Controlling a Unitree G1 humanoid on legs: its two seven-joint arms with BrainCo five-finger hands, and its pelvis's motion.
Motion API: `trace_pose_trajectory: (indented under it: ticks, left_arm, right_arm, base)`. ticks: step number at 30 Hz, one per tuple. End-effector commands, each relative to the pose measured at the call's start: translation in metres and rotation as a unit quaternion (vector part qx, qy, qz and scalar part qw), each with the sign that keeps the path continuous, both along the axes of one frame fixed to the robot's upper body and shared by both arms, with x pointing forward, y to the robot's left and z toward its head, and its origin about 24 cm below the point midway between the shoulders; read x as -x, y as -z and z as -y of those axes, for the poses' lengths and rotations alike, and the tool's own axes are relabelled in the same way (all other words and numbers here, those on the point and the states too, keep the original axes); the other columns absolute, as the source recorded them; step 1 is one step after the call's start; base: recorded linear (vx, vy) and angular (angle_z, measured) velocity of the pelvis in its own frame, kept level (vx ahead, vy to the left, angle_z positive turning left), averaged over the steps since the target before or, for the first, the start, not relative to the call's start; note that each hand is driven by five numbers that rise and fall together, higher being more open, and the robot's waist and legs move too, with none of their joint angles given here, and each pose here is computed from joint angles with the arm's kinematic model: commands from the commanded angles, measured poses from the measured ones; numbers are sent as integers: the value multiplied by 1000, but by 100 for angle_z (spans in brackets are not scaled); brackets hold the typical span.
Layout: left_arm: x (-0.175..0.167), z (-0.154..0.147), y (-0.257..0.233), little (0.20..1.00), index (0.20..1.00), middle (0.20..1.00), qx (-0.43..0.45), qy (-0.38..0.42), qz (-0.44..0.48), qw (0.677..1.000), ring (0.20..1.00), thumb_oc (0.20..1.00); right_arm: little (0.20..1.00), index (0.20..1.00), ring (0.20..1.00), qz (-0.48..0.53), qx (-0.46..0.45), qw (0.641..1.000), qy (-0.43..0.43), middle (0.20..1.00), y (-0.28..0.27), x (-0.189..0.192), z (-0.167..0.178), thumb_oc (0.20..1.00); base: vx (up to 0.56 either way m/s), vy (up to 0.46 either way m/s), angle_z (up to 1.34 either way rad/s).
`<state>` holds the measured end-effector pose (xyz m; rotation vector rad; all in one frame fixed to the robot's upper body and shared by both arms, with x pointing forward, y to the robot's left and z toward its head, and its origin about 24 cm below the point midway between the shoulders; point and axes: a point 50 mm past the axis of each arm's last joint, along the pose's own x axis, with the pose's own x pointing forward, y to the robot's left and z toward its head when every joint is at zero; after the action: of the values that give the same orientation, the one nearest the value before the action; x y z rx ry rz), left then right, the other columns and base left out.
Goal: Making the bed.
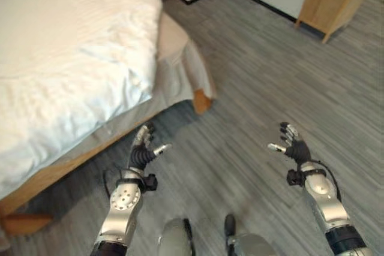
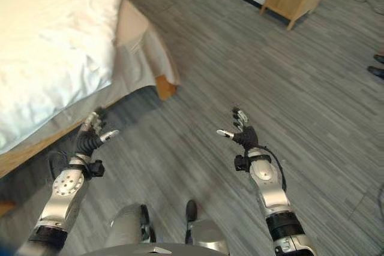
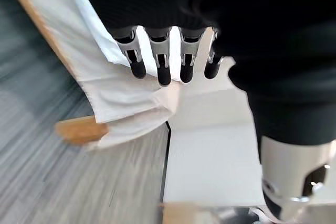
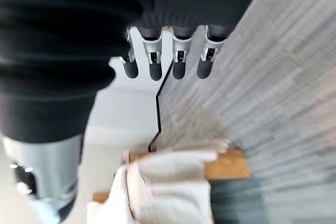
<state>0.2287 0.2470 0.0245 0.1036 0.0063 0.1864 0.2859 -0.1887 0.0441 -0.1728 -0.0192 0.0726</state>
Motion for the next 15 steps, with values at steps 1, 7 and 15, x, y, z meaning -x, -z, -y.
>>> trace_pose_trajectory:
  ticks: [1,7,15]
  left_arm:
    - [-8,1,-36,1000,1000,1000,-16,14,81,996,1000,1000]
    - [-5,-2,-34,1000,1000,1000,-31,16,66,997,1000,1000]
    - [-23,3,-49,1000,1000,1000,-61,48,82,994,1000,1000]
  right_arm:
    - [1000,1000,1000,32,47,998,-1,1000,-9,10,9,1000]
    - [1000,1000,1000,72,88,993,-26,1000,-26,8,-5,1000]
    - [1000,1000,1000,237,133,961,-43,1000,-105,-15,-27,1000]
  base:
    - [733,190,-70]
    - [350,194,-23]
    - [271,1,86]
